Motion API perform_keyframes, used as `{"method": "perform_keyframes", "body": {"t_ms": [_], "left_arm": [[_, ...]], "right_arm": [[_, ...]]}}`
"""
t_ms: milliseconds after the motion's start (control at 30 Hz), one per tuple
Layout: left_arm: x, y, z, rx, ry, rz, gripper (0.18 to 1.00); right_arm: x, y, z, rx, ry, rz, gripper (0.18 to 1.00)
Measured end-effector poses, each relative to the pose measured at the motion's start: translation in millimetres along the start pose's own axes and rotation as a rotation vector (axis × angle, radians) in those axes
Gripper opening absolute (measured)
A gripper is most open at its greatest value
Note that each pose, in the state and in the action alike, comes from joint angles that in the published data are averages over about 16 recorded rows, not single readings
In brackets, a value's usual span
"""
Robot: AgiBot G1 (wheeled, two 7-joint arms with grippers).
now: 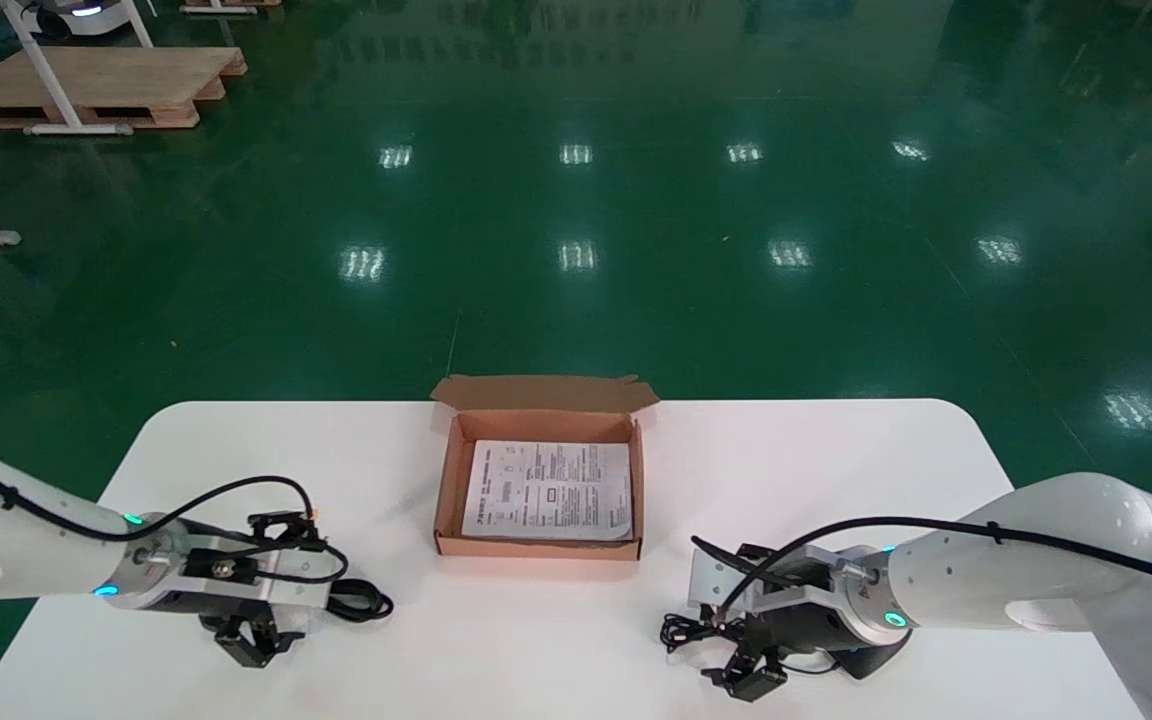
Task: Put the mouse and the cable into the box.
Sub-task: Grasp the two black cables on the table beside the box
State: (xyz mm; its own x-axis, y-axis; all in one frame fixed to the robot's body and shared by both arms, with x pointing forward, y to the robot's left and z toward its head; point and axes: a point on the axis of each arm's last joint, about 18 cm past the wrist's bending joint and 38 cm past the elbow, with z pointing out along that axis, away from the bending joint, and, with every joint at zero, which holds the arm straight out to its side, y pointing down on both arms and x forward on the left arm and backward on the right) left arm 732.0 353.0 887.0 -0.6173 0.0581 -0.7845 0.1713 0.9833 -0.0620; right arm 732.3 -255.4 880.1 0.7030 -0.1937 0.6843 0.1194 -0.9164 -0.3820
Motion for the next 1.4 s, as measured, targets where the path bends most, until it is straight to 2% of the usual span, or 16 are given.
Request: {"method": "perform_keyframes", "body": {"t_ms": [133,367,567,867,1067,1300,1400], "left_arm": [[-0.1,-0.1,-0.1,0.0,0.0,0.0,0.931],[-0.2,0.0,-0.1,0.0,-0.001,0.0,0.825],[-0.1,0.1,-0.2,0.0,-0.001,0.0,0.703],[0.0,0.1,-0.2,0.0,-0.001,0.0,0.483],[0.0,0.0,-0.1,0.0,-0.001,0.0,0.363],[0.1,0.0,0.0,0.0,-0.001,0.0,0.291],[0.2,0.0,0.0,0.0,-0.001,0.0,0.278]], "right_arm": [[-0.3,-0.3,-0.1,0.002,0.0,-0.001,0.951],[-0.4,-0.9,-0.2,0.004,-0.001,-0.002,0.871],[-0.5,-1.2,-0.3,0.005,0.0,-0.002,0.758],[-0.6,-1.3,-0.3,0.006,-0.001,-0.002,0.538],[-0.8,-1.2,-0.3,0.005,-0.001,-0.002,0.406],[-0.9,-1.1,-0.3,0.005,-0.002,-0.002,0.292],[-1.0,-1.1,-0.3,0.005,-0.002,-0.002,0.269]]}}
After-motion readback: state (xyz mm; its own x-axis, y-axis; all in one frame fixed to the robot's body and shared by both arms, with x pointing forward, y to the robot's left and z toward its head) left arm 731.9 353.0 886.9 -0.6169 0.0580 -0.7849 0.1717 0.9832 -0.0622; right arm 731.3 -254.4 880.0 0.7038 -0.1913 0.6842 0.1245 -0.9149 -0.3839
